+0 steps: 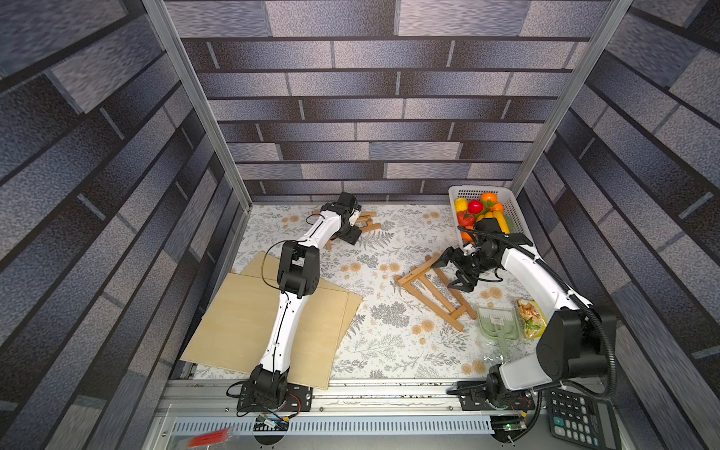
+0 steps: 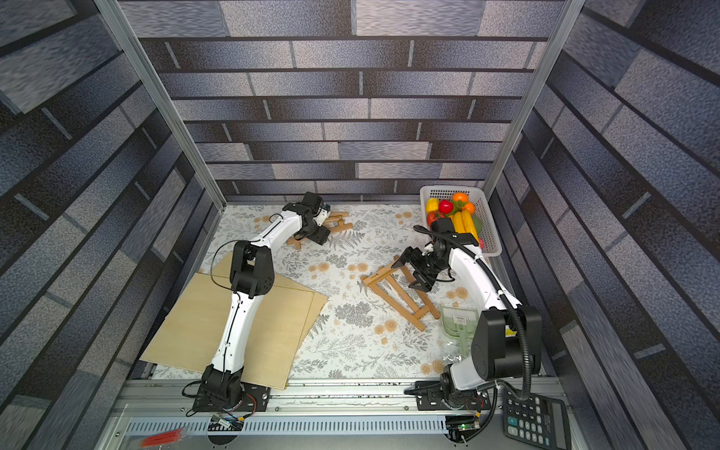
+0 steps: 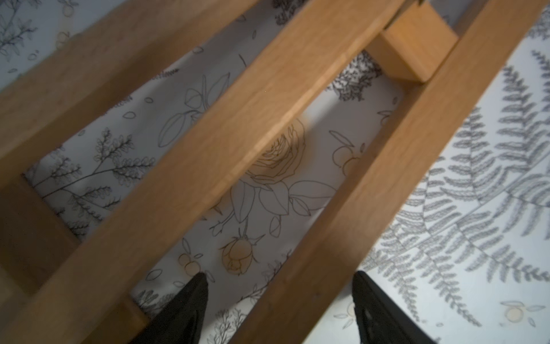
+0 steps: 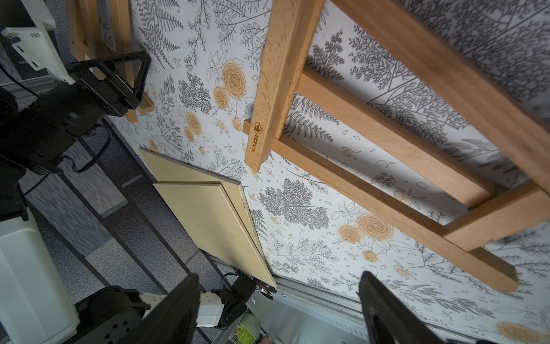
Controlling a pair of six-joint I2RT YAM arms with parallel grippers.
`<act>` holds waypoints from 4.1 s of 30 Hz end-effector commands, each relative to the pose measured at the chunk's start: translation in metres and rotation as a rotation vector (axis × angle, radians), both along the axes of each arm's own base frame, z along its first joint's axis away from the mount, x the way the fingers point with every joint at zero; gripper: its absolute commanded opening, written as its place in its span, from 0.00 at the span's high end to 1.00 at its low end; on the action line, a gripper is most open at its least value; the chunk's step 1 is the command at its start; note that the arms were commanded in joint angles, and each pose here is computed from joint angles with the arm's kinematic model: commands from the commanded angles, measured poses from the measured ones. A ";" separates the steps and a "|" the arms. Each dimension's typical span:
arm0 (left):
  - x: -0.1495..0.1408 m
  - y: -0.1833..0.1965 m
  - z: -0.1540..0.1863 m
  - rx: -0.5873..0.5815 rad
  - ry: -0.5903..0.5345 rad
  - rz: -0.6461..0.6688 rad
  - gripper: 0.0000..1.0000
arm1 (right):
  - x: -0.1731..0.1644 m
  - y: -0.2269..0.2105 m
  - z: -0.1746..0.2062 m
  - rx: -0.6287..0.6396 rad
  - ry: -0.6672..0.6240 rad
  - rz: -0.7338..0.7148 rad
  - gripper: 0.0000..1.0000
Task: Assemble the easel
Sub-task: Pick up the easel at the center of the board, then unfold the easel.
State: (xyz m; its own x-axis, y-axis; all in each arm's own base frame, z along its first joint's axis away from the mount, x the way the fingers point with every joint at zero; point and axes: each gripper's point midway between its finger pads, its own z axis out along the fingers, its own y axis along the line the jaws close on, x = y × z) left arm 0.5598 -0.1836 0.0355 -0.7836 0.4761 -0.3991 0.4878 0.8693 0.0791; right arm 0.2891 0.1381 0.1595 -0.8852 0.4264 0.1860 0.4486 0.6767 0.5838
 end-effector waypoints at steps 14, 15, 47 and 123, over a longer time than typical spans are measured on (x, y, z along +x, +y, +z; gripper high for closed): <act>-0.046 -0.048 0.039 -0.254 0.180 0.028 0.91 | 0.011 0.012 0.019 0.004 -0.100 0.003 0.15; -0.046 -0.054 0.052 -0.286 0.160 0.018 0.93 | 0.012 0.014 0.023 0.007 -0.120 0.008 0.15; -0.193 -0.075 0.386 -1.620 0.161 -0.232 0.96 | 0.060 0.134 0.192 0.246 -0.647 0.314 0.00; -0.268 -0.072 0.275 -0.340 -0.224 0.013 0.00 | -0.006 0.163 0.292 0.431 -0.932 0.543 1.00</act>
